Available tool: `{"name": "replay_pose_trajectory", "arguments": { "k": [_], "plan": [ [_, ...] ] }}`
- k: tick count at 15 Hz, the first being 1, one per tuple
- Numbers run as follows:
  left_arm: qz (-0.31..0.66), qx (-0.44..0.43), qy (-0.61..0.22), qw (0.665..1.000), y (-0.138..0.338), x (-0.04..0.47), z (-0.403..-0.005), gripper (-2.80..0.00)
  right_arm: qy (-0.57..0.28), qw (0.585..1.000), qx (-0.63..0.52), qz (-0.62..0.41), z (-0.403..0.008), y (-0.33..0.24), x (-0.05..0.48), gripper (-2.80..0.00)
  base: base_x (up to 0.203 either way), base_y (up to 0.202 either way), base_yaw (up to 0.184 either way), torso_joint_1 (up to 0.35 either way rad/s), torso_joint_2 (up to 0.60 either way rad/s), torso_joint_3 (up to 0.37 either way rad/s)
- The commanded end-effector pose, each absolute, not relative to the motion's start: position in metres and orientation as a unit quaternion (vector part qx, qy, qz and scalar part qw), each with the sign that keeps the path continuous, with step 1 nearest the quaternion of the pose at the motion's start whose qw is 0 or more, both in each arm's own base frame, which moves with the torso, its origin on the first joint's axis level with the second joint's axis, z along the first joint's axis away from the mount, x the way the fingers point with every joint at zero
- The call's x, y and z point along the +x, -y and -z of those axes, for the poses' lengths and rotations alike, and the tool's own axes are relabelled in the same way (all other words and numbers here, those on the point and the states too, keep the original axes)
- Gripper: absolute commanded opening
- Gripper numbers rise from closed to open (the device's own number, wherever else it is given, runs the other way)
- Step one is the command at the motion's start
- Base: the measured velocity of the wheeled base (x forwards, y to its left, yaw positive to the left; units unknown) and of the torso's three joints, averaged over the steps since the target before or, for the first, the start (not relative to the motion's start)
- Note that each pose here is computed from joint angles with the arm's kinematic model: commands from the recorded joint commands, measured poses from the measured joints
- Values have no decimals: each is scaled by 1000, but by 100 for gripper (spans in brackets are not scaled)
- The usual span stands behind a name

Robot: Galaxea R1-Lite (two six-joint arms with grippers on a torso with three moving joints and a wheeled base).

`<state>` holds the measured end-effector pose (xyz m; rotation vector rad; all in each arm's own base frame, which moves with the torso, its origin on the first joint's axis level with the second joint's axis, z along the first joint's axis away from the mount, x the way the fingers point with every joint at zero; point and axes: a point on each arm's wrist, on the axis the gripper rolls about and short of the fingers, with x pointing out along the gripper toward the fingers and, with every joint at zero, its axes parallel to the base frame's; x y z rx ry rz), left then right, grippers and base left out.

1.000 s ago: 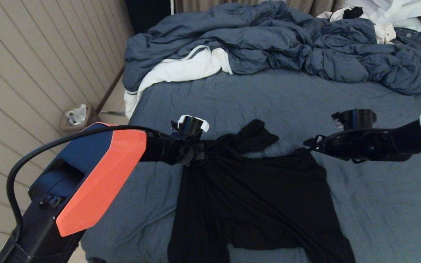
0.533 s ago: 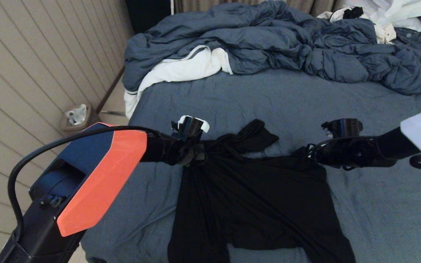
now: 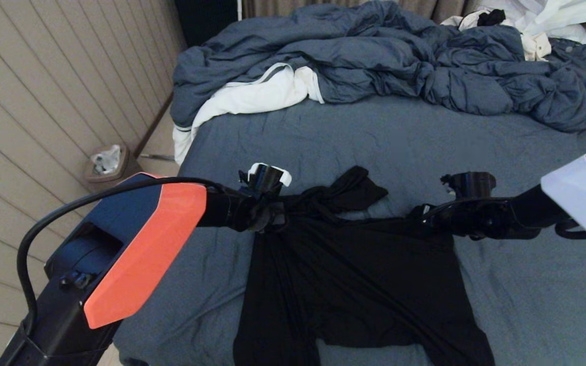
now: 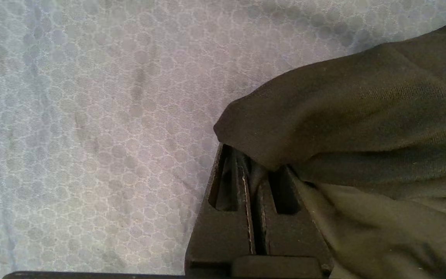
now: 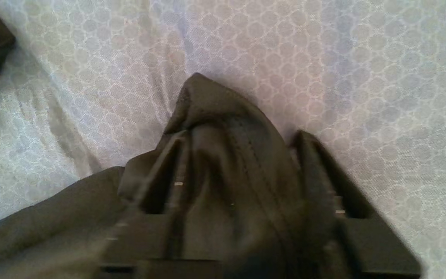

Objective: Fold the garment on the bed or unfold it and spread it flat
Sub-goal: Unford the black T-shirt

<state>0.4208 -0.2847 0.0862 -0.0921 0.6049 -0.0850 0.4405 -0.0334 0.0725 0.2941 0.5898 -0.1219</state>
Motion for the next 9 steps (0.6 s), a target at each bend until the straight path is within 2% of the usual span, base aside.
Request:
{"name": "replay_pose_trajectory", "arguments": {
  "k": [1,5,9],
  "plan": [
    [40,-45,-298,953,285,421,-85,-280,-288,945,145,57,-74,30,440,-280,0,0,0,0,0,0],
    [41,-50,-291,954,284,422,-90,-280,-256,954,143,61,-92,32,448,-280,0,0,0,0,0,0],
    [49,-63,-253,964,279,427,-109,-280,-194,969,105,110,-123,39,458,-280,0,0,0,0,0,0]
  ]
}}
